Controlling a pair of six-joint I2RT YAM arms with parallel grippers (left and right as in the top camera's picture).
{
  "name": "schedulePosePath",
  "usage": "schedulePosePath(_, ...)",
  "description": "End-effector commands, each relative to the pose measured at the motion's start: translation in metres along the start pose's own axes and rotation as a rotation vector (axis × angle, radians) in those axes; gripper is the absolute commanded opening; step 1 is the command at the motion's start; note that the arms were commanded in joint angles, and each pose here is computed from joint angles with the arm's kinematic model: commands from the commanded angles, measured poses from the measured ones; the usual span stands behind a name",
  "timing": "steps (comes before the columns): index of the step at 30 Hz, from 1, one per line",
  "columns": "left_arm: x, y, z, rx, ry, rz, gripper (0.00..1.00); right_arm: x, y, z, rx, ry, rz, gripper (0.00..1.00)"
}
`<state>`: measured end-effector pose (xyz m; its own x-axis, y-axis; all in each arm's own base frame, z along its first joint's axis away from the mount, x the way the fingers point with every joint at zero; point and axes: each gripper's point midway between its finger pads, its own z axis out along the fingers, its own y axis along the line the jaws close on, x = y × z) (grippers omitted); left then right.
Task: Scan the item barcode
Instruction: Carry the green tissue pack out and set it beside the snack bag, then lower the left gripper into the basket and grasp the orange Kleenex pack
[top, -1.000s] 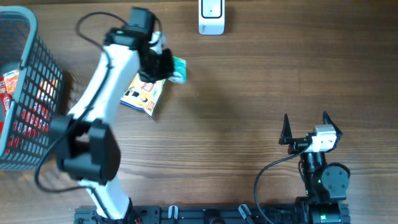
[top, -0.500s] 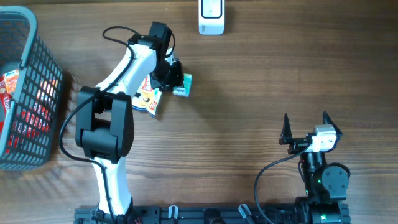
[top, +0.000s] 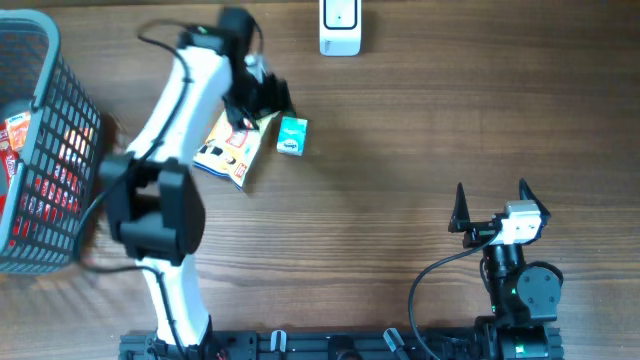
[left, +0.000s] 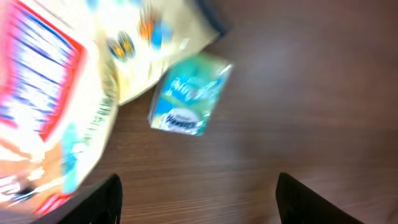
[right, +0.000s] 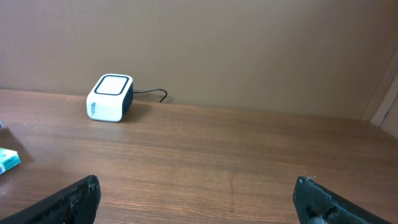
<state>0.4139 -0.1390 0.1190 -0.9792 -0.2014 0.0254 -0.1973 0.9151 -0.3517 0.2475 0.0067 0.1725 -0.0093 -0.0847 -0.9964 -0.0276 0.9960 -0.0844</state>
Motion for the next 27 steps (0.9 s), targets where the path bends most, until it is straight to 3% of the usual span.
schedulePosePath(1, -0.012, -0.031, -0.108, 0.11, -0.241, 0.103, 0.75, -0.002, -0.001, 0.0, 0.003, -0.009, -0.01, 1.0)
schedulePosePath(6, -0.016, -0.012, -0.2, 0.048, -0.507, 0.101, 0.75, -0.002, -0.001, 0.0, 0.003, -0.008, -0.011, 1.0)
schedulePosePath(10, -0.017, 0.065, -0.274, -0.173, -0.742, -0.067, 0.73, -0.002, -0.001, 0.0, 0.003, -0.009, -0.011, 1.0)
schedulePosePath(15, -0.008, 0.17, -0.335, -0.33, -0.889, -0.333, 0.73, -0.002, -0.001, 0.0, 0.003, -0.009, -0.01, 1.0)
schedulePosePath(19, 0.001, 0.257, -0.354, -0.406, -0.91, -0.553, 0.73, -0.002, -0.001, 0.0, 0.003, -0.009, -0.01, 1.0)
schedulePosePath(23, 0.005, 0.318, -0.351, -0.411, -0.898, -0.75, 0.72, -0.002, -0.001, 0.0, 0.003, -0.009, -0.01, 1.0)
schedulePosePath(27, -0.008, 0.356, -0.333, -0.365, -0.86, -0.807, 0.69, -0.002, -0.001, 0.0, 0.003, -0.009, -0.011, 1.0)
